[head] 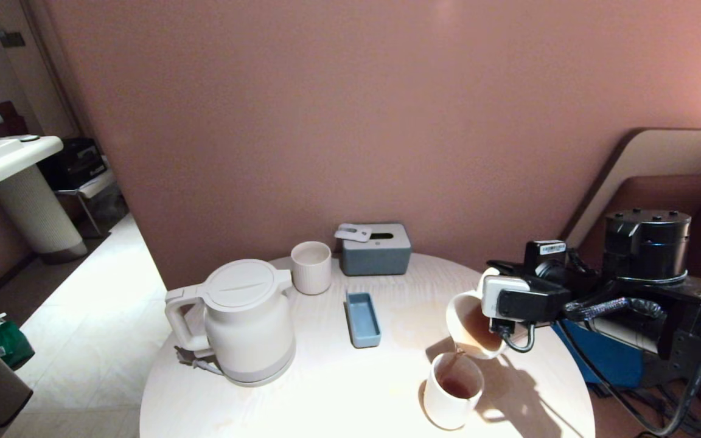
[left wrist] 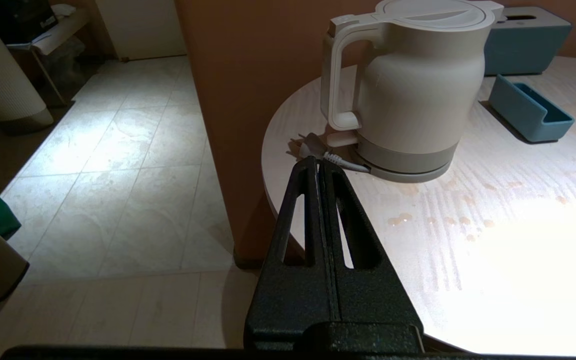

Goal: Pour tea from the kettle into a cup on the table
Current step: Pour water into another cup

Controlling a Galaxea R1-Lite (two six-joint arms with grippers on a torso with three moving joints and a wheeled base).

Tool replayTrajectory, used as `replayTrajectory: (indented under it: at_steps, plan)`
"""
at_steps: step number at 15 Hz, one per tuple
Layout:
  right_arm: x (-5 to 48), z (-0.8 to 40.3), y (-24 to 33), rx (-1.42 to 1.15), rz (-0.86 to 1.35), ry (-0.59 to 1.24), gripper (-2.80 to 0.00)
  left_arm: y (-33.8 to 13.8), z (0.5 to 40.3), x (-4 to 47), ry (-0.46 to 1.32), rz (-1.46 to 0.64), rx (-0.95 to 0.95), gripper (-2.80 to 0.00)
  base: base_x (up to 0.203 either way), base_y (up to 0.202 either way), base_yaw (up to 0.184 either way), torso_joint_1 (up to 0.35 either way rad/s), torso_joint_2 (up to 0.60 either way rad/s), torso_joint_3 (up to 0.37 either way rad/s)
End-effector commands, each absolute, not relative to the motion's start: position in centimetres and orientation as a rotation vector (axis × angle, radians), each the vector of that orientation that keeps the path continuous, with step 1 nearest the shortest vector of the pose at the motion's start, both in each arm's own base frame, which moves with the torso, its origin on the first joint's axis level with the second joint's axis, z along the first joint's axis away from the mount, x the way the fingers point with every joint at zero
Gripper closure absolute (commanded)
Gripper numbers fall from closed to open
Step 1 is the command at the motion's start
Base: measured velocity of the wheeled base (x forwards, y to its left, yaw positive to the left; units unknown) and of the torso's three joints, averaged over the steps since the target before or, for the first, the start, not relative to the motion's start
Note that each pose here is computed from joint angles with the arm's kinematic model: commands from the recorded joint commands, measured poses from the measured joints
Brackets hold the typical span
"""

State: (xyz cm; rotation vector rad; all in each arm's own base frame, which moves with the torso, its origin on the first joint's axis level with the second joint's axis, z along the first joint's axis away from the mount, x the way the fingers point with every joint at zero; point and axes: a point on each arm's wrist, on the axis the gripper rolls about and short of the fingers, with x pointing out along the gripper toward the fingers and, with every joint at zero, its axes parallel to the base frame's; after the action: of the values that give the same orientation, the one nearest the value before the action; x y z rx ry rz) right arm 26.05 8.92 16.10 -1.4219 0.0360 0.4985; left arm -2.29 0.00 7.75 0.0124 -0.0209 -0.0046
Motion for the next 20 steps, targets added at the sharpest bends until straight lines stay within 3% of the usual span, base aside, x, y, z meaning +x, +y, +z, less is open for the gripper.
replayTrajectory:
  at_steps: [1, 20]
  plan:
    - [25.5, 16.3, 9.1, -1.432, 0.499, 0.020, 0.00, 0.0, 7.8, -2.3, -0.020, -0.004, 0.012, 0.00, 0.000, 0.000, 0.000, 0.000, 0.00, 0.000]
    - [24.0, 16.1, 9.9, -1.502, 0.519, 0.001, 0.00, 0.0, 7.8, -2.3, -0.020, -0.004, 0.012, 0.00, 0.000, 0.000, 0.000, 0.000, 0.00, 0.000]
